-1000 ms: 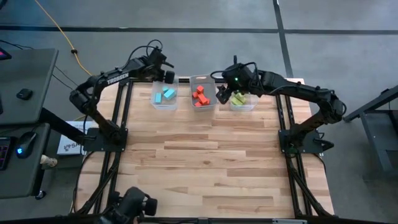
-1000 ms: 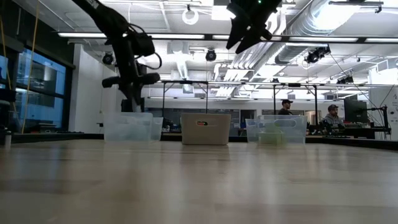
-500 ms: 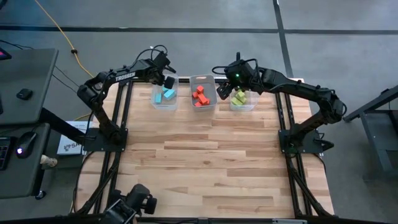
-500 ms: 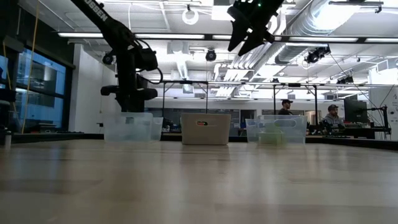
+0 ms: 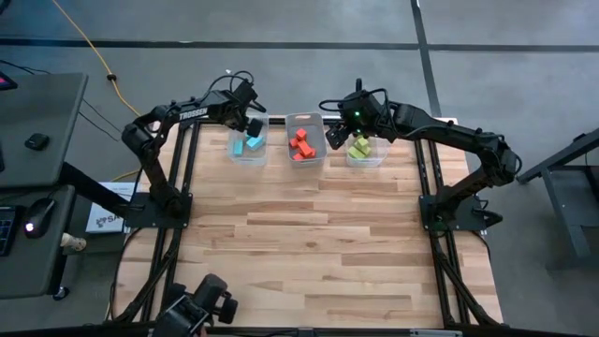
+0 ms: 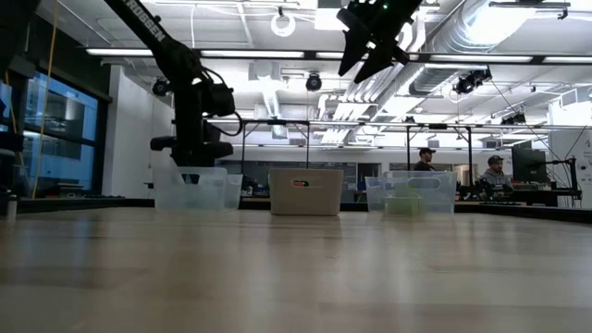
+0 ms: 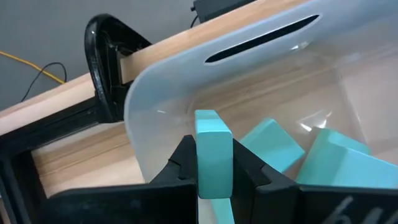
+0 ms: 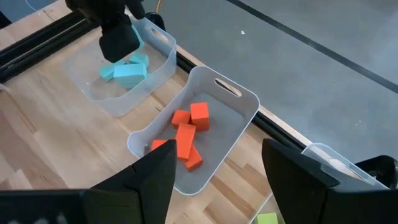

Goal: Sort & place blocks by color
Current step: Put the small blue rectangular block into the left transparent bin

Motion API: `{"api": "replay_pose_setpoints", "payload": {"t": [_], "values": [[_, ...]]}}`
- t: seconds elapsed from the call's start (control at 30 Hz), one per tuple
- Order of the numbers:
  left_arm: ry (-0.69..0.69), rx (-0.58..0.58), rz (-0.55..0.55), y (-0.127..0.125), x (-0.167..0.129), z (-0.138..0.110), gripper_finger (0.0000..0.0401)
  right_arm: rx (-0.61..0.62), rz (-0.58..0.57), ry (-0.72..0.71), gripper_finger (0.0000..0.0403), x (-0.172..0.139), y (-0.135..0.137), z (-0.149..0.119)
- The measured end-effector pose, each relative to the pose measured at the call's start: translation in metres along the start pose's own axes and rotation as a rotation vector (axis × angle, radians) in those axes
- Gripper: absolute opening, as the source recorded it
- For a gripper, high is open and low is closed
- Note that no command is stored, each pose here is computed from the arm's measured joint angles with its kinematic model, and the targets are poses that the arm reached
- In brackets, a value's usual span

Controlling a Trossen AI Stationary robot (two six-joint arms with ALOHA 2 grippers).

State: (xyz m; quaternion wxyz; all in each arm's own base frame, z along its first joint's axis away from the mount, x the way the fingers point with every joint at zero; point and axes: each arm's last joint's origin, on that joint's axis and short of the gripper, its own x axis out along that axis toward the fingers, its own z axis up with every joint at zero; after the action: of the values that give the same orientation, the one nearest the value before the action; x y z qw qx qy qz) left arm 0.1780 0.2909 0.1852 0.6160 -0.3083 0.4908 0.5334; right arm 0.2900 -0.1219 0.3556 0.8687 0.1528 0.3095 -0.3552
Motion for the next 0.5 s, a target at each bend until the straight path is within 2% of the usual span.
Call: {"api": "replay_pose_setpoints", "payload": {"t": [0.27, 0.5], "values": [[-0.029, 0.053, -0.007, -0.0008, 0.0001, 0.0029, 0.0021, 0.003, 0.0, 0.0, 0.0227, 0.0001, 0.0, 0.0], [-0.029, 0.07, -0.008, -0.0008, 0.0001, 0.0028, 0.0052, 0.003, 0.002, 0.0, 0.0227, 0.0001, 0.0002, 0.0]]}}
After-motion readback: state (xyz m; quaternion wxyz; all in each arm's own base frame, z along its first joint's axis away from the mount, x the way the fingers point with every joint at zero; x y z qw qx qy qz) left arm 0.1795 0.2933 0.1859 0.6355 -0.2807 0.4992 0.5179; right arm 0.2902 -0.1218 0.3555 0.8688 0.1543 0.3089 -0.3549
